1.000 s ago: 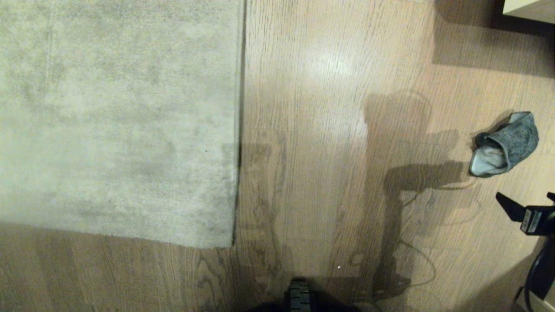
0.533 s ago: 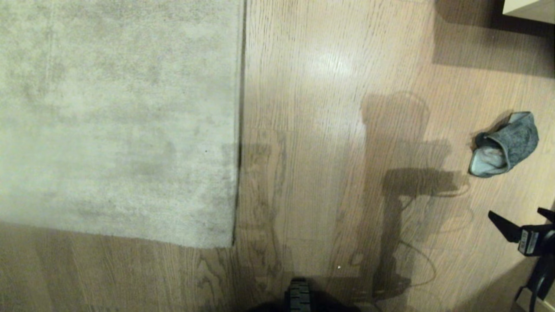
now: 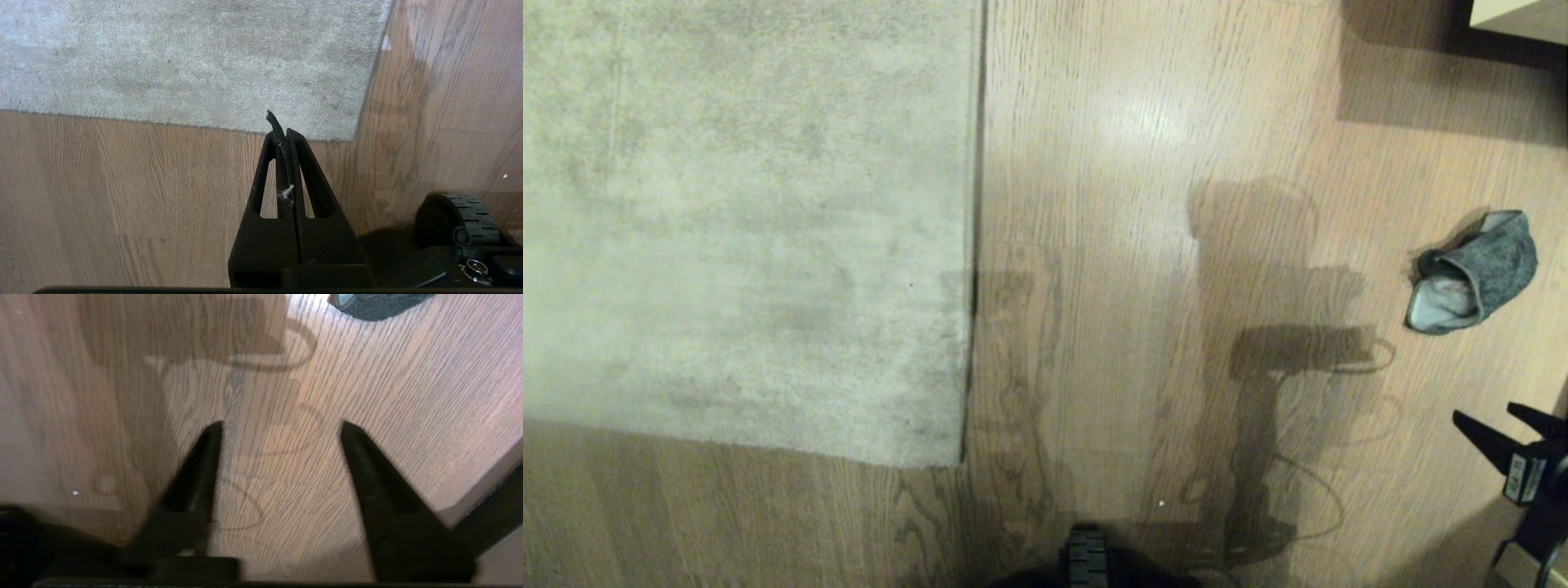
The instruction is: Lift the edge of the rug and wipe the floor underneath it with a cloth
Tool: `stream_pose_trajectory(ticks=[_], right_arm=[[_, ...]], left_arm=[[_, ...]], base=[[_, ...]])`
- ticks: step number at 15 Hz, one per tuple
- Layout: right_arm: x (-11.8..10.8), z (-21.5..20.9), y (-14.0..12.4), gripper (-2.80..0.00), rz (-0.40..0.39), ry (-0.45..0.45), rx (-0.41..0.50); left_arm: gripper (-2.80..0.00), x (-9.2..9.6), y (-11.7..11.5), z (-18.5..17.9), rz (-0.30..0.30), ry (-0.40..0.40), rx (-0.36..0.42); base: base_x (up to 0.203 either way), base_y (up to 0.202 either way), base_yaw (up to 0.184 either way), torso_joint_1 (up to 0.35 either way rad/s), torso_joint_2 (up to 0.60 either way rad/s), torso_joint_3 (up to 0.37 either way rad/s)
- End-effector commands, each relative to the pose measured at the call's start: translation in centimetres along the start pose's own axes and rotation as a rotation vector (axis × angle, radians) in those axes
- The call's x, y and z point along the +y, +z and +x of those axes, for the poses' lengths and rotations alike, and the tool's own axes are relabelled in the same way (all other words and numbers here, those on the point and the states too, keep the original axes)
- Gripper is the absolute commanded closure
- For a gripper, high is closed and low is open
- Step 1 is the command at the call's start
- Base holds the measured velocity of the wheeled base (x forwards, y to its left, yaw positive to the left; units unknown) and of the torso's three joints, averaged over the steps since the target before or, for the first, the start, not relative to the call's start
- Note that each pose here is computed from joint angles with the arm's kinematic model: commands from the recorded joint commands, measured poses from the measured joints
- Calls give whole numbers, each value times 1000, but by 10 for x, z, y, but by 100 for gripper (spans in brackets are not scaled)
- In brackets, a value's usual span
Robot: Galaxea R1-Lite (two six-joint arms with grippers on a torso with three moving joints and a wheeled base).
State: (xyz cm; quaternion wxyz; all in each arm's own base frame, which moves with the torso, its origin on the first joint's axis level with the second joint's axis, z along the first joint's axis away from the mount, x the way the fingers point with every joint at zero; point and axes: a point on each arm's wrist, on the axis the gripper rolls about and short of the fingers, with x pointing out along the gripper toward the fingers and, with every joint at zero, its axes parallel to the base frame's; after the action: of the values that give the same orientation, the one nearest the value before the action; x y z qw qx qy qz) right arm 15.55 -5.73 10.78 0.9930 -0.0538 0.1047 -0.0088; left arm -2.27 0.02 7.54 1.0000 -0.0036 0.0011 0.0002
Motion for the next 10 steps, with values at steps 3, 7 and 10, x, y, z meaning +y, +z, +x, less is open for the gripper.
stream_pose_trajectory(ticks=[3, 7, 10], right_arm=[[6, -19, 6, 0, -29, 1, -9], [17, -44, 0, 0, -19, 11, 67], [25, -65, -4, 0, -7, -2, 89]], left_arm=[[0, 0, 0, 0, -1, 0, 1], [0, 0, 0, 0, -1, 1, 1], [0, 0, 0, 0, -1, 1, 1]], base=[[0, 0, 0, 0, 0, 0], [0, 0, 0, 0, 0, 0], [0, 0, 0, 0, 0, 0]])
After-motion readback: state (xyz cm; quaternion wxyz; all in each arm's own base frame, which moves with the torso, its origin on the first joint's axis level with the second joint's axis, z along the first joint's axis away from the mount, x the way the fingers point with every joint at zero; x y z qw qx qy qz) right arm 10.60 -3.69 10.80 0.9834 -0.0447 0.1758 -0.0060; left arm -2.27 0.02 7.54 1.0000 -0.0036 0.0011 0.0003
